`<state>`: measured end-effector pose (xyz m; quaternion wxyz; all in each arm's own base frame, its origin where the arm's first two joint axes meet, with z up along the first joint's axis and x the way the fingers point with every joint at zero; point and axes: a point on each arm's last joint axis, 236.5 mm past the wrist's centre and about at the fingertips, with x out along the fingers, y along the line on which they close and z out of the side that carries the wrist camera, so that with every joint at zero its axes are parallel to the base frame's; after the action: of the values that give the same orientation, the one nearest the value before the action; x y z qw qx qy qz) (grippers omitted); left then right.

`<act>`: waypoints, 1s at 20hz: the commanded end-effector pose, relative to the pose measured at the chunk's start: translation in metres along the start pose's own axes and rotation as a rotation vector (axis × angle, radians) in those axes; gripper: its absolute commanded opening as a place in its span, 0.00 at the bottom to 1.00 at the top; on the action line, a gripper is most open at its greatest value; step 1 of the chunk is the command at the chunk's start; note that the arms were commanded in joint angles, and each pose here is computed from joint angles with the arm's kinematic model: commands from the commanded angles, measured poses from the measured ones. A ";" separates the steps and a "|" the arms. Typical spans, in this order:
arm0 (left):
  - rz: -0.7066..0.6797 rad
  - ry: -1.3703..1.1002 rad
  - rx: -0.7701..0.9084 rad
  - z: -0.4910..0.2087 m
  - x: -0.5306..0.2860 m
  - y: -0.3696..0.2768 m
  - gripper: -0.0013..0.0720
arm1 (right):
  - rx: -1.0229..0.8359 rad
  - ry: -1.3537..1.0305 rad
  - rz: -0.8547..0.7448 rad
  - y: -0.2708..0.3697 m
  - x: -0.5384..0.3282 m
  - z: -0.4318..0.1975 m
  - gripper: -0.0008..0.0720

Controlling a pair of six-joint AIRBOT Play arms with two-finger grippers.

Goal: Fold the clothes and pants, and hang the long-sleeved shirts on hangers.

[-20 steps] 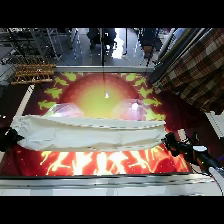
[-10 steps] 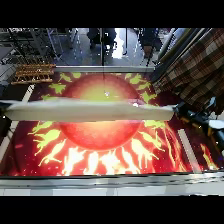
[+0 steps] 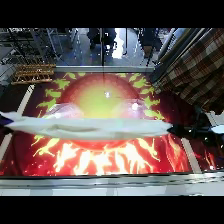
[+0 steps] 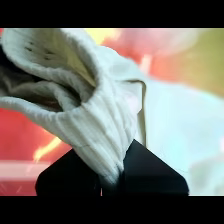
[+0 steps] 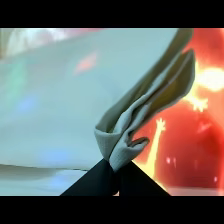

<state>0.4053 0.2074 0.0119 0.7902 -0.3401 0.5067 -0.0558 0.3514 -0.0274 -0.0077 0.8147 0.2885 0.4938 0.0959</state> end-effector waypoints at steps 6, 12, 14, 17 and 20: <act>0.320 0.389 -0.034 -0.110 0.004 0.095 0.63 | 0.073 0.402 -0.066 -0.029 0.005 -0.122 0.51; 0.433 0.192 -0.164 -0.048 -0.035 0.090 0.87 | 0.192 0.255 -0.179 -0.065 -0.028 -0.074 0.74; 0.405 0.085 -0.133 -0.013 -0.048 0.071 0.87 | 0.279 0.181 -0.203 -0.088 -0.038 -0.064 0.74; 0.222 -0.046 -0.096 0.025 -0.047 0.022 0.87 | 0.321 0.195 -0.184 -0.096 -0.033 -0.068 0.74; 0.124 -0.044 -0.010 0.030 -0.033 -0.011 0.82 | 0.284 0.215 -0.005 -0.065 -0.012 -0.063 0.72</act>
<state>0.3911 0.2500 0.0291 0.7770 -0.3069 0.5469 0.0555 0.2706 -0.0796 -0.0609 0.7113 0.3592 0.6042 0.0012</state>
